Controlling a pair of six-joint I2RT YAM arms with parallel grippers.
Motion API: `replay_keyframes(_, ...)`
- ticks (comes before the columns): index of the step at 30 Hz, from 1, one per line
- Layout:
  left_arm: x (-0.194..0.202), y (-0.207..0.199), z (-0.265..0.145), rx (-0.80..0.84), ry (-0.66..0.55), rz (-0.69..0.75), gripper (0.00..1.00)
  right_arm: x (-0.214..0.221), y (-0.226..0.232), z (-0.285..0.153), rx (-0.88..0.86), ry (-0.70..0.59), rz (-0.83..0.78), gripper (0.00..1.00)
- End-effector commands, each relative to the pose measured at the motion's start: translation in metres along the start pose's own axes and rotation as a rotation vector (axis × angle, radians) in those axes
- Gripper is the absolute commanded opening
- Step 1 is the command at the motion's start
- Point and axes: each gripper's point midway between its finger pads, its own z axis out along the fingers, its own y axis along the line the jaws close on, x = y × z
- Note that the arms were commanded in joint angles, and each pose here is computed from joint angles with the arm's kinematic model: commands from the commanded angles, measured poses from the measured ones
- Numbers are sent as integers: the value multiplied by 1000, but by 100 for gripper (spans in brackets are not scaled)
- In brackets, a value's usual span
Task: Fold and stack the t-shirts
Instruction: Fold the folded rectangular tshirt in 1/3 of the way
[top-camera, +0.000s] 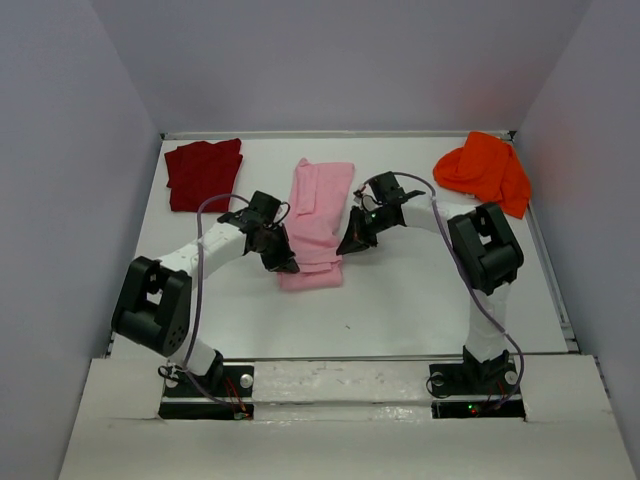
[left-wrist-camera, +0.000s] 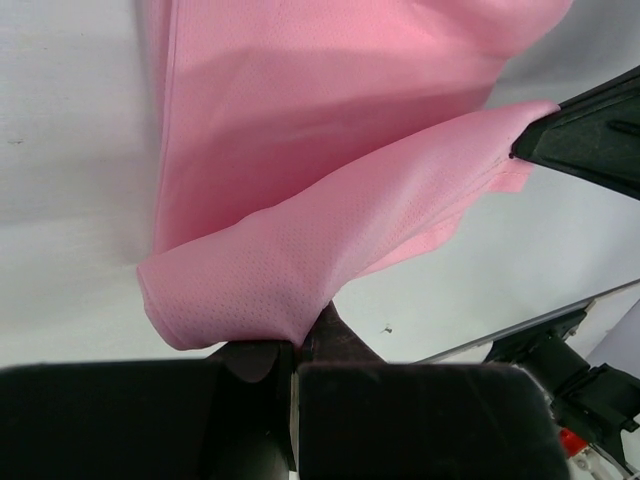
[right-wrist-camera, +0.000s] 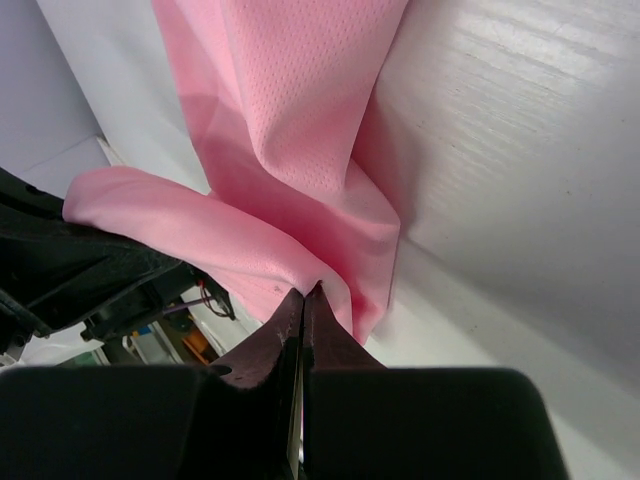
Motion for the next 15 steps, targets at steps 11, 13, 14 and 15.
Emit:
replay_keyframes(11,-33,21,38,-28,-2,91,0,-33,-5,1,14,-62,-26,0)
replay_keyframes(13,-48,22,46,-31,-21,112,0,-37,-9,-1,22,-74,-18,0)
replay_keyframes(14,-52,21,49,-25,-25,116,0,-38,-10,-1,23,-75,-18,0)
replay_keyframes(15,-59,19,50,-14,-34,121,0,-38,-11,-1,27,-75,-17,0)
